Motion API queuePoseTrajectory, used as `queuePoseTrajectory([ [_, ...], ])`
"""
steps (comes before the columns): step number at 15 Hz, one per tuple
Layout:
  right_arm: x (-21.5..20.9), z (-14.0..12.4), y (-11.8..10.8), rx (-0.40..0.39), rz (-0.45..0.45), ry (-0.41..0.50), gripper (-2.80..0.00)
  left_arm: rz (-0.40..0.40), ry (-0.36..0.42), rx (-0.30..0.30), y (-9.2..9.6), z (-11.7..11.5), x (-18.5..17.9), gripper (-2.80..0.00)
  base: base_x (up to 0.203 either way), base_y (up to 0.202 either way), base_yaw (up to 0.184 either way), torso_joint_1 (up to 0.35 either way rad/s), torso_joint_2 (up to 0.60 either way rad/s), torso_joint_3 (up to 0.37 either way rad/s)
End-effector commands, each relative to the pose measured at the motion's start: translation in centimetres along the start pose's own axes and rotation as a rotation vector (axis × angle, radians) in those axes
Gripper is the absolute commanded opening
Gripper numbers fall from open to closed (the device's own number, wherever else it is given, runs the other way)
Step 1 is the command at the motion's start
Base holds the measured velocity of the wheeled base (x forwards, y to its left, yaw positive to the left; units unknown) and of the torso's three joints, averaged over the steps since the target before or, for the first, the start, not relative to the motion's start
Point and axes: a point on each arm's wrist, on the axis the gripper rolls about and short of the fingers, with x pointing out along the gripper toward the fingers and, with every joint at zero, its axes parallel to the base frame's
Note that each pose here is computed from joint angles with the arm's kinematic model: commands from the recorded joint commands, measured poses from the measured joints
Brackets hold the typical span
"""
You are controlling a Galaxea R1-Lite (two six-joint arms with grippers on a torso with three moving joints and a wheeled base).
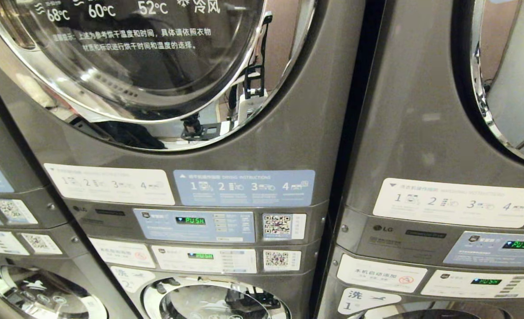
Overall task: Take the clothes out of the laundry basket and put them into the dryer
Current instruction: Close the dryer
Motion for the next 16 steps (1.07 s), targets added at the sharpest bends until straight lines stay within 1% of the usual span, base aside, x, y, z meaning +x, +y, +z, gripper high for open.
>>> queuePoseTrajectory([
  [1,0.1,-0.4,0.0,0.000,0.002,0.015,-2.80,0.005,-0.131,0.049,-1.6,5.6,-3.3,-2.80,0.000,0.000,0.000,0.015,0.03,0.000],
  [3,0.1,-0.4,0.1,-0.001,0.004,0.014,-2.80,0.035,-0.185,0.069,-3.1,9.4,-6.5,-2.80,0.000,0.000,0.000,0.009,0.01,-0.001],
  [5,0.1,-0.4,0.1,0.007,0.006,0.016,-2.80,0.049,-0.192,0.072,-4.4,11.8,-9.6,-2.80,0.000,0.000,0.000,-0.009,0.02,0.013],
  [6,0.1,-0.4,0.1,0.010,0.005,0.014,-2.80,0.055,-0.181,0.068,-5.0,12.4,-10.9,-2.80,0.000,0.000,0.000,0.000,0.00,0.000],
  [8,0.1,-0.4,0.1,0.012,0.005,0.015,-2.80,0.067,-0.139,0.056,-5.7,12.0,-13.3,-2.80,0.000,0.000,0.000,0.000,0.00,0.000],
  [10,0.1,-0.4,0.1,0.024,0.004,0.015,-2.80,0.082,-0.068,0.051,-6.4,9.9,-16.3,-2.80,0.000,0.000,0.000,0.000,0.00,0.000],
  [12,0.1,-0.5,0.1,0.031,0.002,0.015,-2.80,0.095,0.023,0.035,-7.6,6.5,-21.0,-2.80,0.000,0.000,0.000,0.000,0.00,0.000],
  [13,0.1,-0.4,0.1,0.041,0.002,0.012,-2.80,0.096,0.052,0.028,-8.3,5.1,-23.6,-2.80,0.000,0.000,0.000,0.000,0.00,0.000],
  [16,0.1,-0.4,0.1,0.038,0.002,0.011,-2.80,0.077,0.160,-0.003,-10.1,-0.4,-30.8,-2.80,0.000,0.000,0.000,0.000,0.00,0.000],
])
